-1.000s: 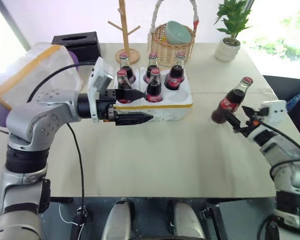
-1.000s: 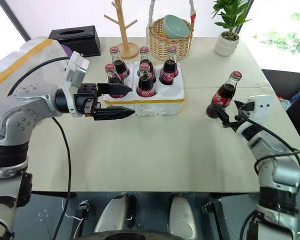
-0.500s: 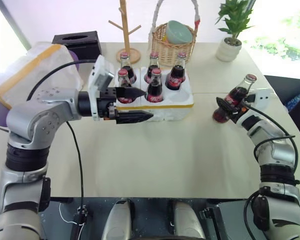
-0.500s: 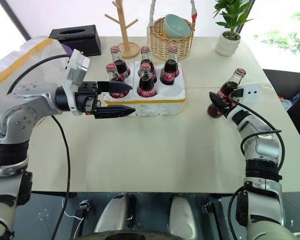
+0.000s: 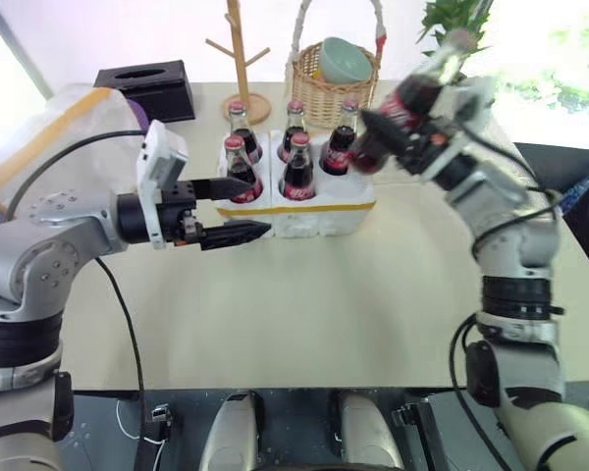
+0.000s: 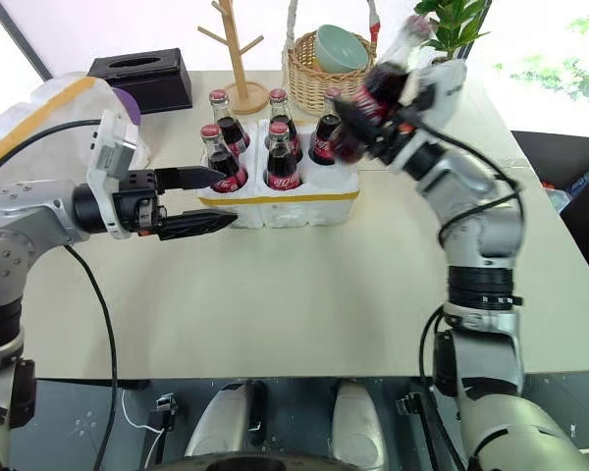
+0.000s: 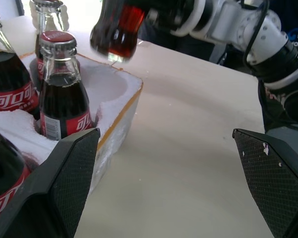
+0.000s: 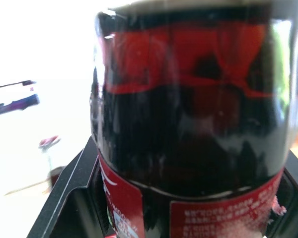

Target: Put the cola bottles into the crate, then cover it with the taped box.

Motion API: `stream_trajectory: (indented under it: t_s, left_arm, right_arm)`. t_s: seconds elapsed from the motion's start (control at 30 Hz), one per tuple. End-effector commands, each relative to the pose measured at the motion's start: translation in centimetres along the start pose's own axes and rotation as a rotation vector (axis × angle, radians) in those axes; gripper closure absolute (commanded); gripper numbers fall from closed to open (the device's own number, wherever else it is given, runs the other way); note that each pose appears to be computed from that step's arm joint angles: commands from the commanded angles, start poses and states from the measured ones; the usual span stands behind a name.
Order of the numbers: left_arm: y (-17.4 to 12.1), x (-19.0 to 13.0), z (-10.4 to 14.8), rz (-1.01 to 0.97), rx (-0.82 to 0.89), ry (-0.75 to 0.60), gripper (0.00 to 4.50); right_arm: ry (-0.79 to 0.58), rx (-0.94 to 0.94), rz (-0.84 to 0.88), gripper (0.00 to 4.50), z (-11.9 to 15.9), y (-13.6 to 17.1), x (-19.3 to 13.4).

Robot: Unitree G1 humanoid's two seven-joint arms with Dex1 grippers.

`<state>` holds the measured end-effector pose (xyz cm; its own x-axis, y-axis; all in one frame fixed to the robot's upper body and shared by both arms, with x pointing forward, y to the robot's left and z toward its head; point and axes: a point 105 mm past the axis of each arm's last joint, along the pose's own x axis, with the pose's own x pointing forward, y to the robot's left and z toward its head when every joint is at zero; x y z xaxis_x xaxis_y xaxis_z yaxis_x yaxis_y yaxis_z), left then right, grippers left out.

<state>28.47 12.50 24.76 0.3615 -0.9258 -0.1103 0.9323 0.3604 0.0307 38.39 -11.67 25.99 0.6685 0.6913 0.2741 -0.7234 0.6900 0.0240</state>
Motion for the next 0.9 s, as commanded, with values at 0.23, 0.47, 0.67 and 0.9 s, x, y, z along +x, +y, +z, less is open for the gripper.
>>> stream_trajectory:
  t_s: [0.23,0.47,0.67,0.9]
  left_arm:
    - [-0.3,-0.7,1.5,0.04,0.056,-0.046,0.0]
    - [-0.4,-0.9,1.3,0.06,0.053,-0.045,0.0]
    - [-0.1,-1.5,1.1,0.1,0.05,-0.031,0.0]
    - [0.5,-7.9,0.0,0.345,0.046,0.089,0.0]
  right_arm:
    - [0.182,-0.239,0.047,1.65,-4.0,0.4,0.8]
    - [0.254,-0.176,0.048,1.65,-6.9,0.8,0.7]
    - [0.262,-0.168,0.032,0.03,-6.6,0.4,0.7]
    - [0.207,-0.195,0.087,0.03,-1.8,0.0,-2.3]
